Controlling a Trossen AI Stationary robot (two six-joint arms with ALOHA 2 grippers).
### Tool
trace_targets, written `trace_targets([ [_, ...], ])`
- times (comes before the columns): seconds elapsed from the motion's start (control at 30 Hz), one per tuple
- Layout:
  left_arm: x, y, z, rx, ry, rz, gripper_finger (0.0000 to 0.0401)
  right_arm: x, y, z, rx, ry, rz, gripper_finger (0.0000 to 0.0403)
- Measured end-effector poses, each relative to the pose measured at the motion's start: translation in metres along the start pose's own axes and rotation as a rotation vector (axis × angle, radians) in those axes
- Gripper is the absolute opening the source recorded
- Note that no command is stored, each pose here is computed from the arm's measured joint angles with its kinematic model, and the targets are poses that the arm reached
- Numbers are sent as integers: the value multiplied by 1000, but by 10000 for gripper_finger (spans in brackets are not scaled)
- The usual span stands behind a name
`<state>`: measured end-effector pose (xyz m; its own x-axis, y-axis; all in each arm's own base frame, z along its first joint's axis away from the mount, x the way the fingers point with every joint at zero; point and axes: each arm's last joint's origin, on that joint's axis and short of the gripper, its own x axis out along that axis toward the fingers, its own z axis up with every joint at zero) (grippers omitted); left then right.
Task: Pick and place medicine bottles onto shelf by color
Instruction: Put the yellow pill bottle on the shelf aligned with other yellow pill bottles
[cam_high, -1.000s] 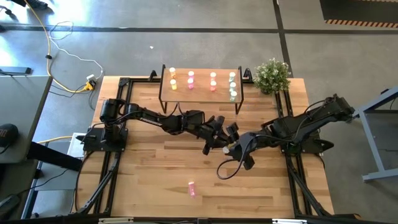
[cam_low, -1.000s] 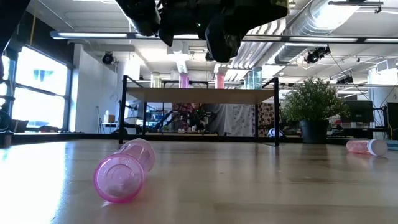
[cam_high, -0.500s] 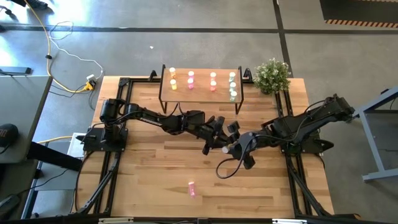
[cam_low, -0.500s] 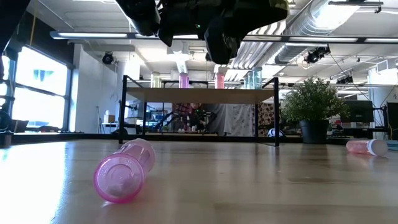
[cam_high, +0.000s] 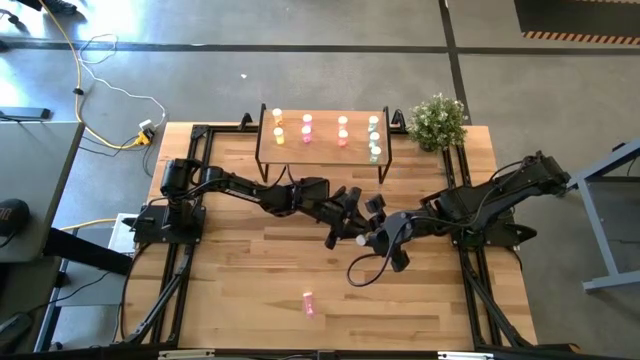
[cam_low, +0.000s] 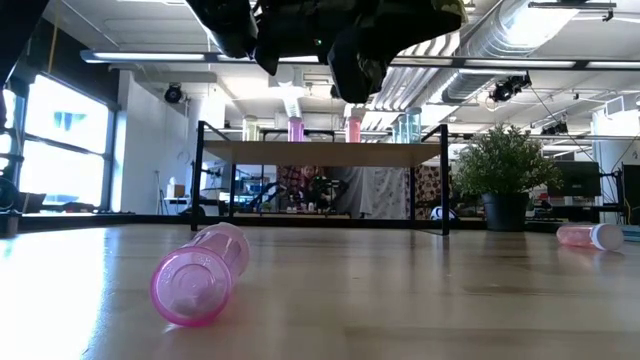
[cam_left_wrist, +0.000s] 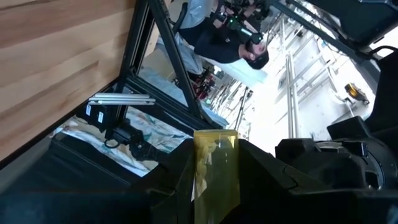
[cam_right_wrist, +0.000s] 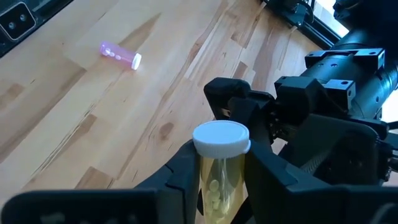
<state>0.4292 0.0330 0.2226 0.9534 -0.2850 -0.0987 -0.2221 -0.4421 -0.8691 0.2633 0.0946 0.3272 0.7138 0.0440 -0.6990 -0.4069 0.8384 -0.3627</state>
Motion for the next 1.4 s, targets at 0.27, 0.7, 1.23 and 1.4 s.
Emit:
trace_targets([
  [0.27, 0, 0, -1, 115, 30, 12, 118, 0, 0, 1, 4, -18, 11, 92],
  [0.7, -4, -3, 9, 304, -3, 13, 212, 0, 0, 3, 103, -37, 34, 92],
  [1.23, -14, -23, 23, 698, -30, -106, 201, -36, -7, 20, 270, -313, 25, 92],
  [1.4, -13, -26, 16, 843, -30, -165, 196, -58, -12, 25, 299, -447, 3, 92],
])
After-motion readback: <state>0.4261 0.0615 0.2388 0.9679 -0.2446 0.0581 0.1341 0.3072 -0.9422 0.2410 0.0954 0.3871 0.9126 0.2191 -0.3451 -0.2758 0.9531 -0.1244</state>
